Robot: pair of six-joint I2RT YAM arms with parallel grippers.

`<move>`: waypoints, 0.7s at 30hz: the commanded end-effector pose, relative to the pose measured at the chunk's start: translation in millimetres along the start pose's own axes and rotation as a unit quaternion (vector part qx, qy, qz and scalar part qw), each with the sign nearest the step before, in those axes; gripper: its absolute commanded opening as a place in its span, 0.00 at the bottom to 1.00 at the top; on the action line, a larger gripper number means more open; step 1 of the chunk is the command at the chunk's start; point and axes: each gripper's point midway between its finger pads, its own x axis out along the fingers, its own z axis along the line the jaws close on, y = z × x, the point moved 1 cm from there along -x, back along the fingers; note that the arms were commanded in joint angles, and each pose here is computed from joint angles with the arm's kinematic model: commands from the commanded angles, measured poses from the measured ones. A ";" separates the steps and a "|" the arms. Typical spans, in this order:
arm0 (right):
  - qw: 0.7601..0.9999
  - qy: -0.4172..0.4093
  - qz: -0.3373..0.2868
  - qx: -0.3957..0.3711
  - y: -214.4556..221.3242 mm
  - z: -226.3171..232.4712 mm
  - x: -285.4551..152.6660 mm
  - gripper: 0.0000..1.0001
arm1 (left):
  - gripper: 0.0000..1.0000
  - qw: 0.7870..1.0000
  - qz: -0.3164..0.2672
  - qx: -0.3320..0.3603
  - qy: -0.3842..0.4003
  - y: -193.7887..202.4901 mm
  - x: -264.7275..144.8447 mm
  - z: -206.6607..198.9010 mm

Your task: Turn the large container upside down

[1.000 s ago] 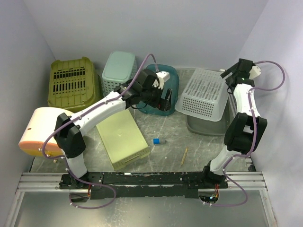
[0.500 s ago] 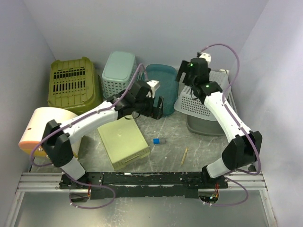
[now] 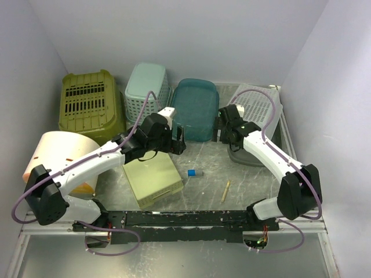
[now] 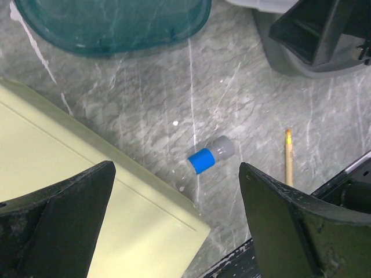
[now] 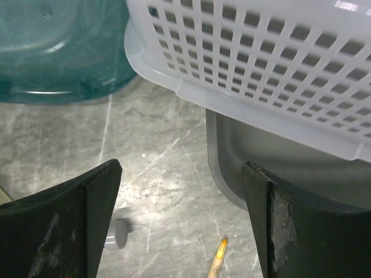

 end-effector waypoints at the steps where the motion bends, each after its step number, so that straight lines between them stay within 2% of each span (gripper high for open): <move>1: 0.999 0.005 0.024 0.021 19.4 -4.5 6.8 0.81 | 1.00 1.000 -0.021 -0.007 0.000 -4.3 -0.1 1.2; 3: 0.999 -0.004 0.042 0.011 25.6 -4.4 17.5 0.75 | 1.00 1.000 -0.016 -0.008 -0.003 -1.5 0.8 2.1; 7: 0.997 0.037 0.070 -0.013 20.4 -21.0 33.2 0.73 | 1.00 1.000 -0.012 -0.002 0.008 3.0 6.8 0.4; 9: 0.996 0.008 0.090 0.011 24.2 -26.2 41.9 0.72 | 1.00 1.000 -0.010 0.003 0.009 3.5 11.1 -0.6; 13: 0.990 -0.047 0.118 0.052 36.5 -25.7 48.4 0.60 | 1.00 1.000 -0.002 0.006 0.008 2.0 17.1 -2.5; 17: 0.990 -0.056 0.117 0.056 35.2 -23.2 42.4 0.40 | 1.00 1.000 0.010 0.010 0.011 4.5 23.2 -4.9; 21: 0.992 -0.054 0.103 0.057 16.8 -24.0 24.5 0.08 | 1.00 1.000 0.009 0.012 0.013 3.4 26.8 -6.2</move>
